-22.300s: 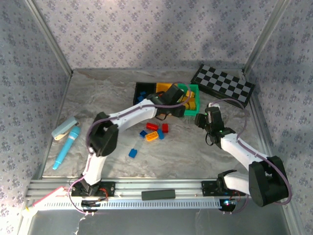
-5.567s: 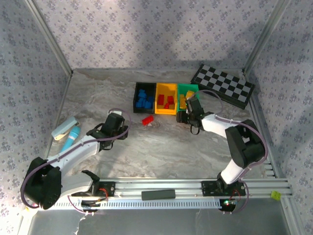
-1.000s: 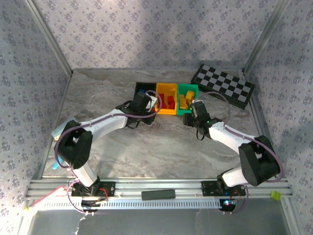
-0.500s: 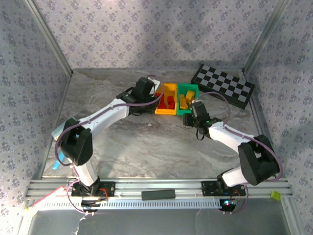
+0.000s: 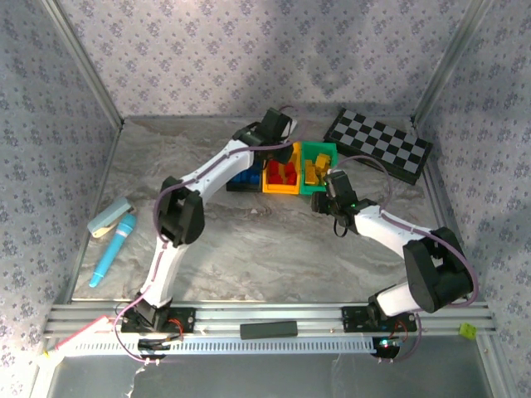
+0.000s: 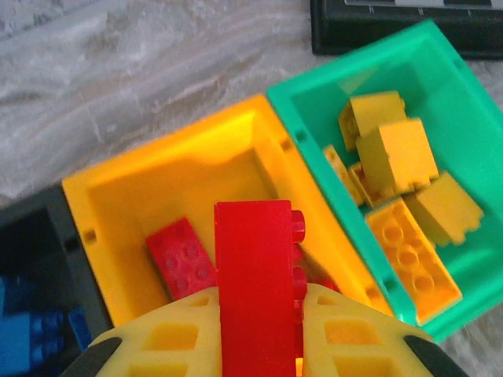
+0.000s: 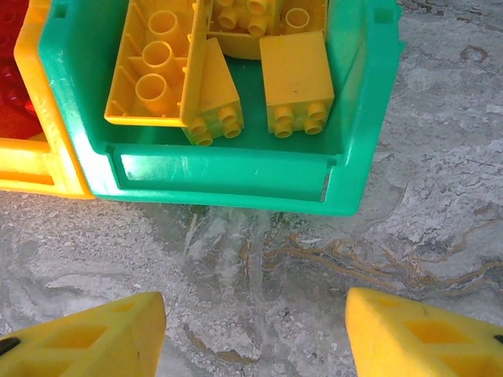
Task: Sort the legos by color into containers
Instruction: Place the lego in the container.
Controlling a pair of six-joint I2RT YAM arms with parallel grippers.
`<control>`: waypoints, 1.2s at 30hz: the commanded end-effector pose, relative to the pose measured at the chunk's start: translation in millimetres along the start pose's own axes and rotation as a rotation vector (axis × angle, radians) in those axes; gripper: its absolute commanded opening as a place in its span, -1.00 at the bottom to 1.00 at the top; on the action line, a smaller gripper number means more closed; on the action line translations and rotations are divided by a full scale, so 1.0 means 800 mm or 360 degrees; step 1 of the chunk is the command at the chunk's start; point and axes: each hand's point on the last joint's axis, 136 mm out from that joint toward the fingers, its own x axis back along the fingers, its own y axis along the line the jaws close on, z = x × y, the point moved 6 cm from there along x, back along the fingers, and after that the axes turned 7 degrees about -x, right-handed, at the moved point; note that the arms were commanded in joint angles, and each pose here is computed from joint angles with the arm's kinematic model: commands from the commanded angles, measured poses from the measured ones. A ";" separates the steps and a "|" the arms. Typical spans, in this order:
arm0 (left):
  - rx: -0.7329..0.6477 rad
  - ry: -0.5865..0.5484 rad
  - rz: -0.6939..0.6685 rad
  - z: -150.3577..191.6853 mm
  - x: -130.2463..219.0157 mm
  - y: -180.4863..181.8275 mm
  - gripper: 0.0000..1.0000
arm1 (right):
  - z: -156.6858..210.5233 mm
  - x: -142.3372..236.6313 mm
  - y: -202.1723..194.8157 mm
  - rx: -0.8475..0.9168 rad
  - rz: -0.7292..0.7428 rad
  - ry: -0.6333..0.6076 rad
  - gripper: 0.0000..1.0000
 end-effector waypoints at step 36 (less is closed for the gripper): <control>0.0108 -0.0175 -0.0077 -0.023 0.041 -0.003 0.02 | -0.016 0.007 -0.009 -0.0094 -0.0011 -0.0064 0.27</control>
